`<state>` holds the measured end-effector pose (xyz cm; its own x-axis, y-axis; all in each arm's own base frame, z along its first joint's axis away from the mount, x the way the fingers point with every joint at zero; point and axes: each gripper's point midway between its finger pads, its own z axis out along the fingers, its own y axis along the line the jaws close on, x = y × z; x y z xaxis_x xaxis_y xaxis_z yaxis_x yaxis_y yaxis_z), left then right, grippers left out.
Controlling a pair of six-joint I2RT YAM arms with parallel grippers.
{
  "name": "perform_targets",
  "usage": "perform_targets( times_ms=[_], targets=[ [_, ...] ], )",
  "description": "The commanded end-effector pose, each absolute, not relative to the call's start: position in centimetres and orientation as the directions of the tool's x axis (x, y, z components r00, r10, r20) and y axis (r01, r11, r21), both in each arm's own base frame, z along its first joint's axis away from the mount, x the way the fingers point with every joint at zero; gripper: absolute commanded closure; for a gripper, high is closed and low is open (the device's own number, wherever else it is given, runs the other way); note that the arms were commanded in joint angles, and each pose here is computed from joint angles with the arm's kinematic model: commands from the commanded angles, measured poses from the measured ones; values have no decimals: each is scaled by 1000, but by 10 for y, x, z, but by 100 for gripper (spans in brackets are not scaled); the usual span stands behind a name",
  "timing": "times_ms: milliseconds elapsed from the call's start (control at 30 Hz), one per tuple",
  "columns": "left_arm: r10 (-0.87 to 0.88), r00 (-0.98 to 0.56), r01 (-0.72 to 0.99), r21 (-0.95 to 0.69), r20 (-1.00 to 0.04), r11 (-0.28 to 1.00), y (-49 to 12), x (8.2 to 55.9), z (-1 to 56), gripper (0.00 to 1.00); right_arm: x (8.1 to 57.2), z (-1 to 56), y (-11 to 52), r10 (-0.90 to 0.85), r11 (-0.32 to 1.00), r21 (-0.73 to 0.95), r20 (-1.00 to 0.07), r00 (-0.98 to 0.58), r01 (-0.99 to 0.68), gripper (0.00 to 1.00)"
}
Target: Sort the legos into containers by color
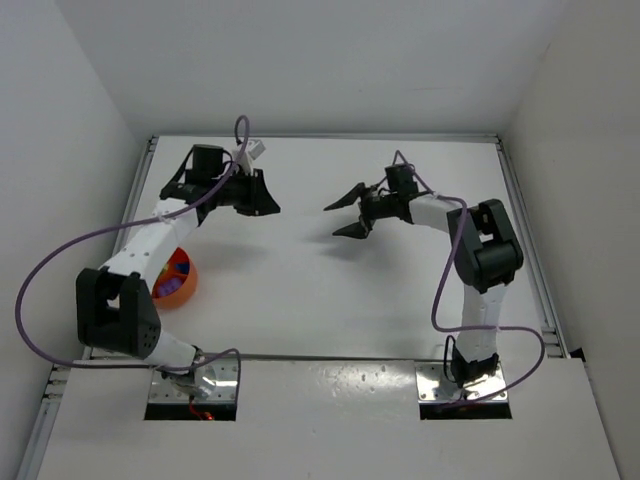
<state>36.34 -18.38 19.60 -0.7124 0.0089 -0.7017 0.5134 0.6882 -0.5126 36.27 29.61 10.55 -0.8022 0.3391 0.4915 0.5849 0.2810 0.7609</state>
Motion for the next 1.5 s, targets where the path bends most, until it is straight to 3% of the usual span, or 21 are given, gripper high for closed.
perform_targets(
  times_ms=[0,33,67,100,133,167,233,300,400,833,1133,1400,1467],
  targets=[
    [147,-632,580,-339,-761,741,-160,339,206,100,387,128,249,346,295,896,223,-912,331,34],
    [179,-624,583,-301,-761,755,-153,334,205,100,391,128,236,355,340,879,209,-911,335,36],
    [246,-629,597,-254,-738,761,-143,320,198,100,401,118,217,344,468,865,9,-939,180,36],
    [282,-626,595,-212,-727,775,-135,318,197,100,411,113,196,340,552,826,-92,-936,119,39],
    [304,-640,587,-195,-706,786,-126,314,191,100,429,135,186,300,640,768,-264,-917,-12,41],
    [333,-633,593,-161,-699,789,-116,309,192,100,436,119,154,201,809,582,-409,-890,-85,42],
    [359,-660,571,-130,-660,811,-96,293,192,100,457,131,113,81,933,329,-579,-811,-142,44],
    [388,-668,561,-87,-636,823,-83,285,193,100,469,134,88,54,970,217,-623,-781,-106,44],
    [442,-703,540,-14,-558,842,-62,274,186,100,474,136,67,19,990,122,-641,-768,-77,44],
    [458,-839,433,152,-292,889,32,249,144,100,478,115,71,25,987,140,-610,-792,-76,44],
    [414,-884,384,167,-216,908,67,256,120,100,478,111,61,23,992,112,-606,-795,-56,42],
    [396,-894,368,163,-210,916,75,271,113,83,475,116,61,24,992,112,-613,-790,-57,40],
    [397,-892,366,168,-217,915,76,276,113,75,476,116,59,15,994,98,-615,-788,-57,40]
  ],
)
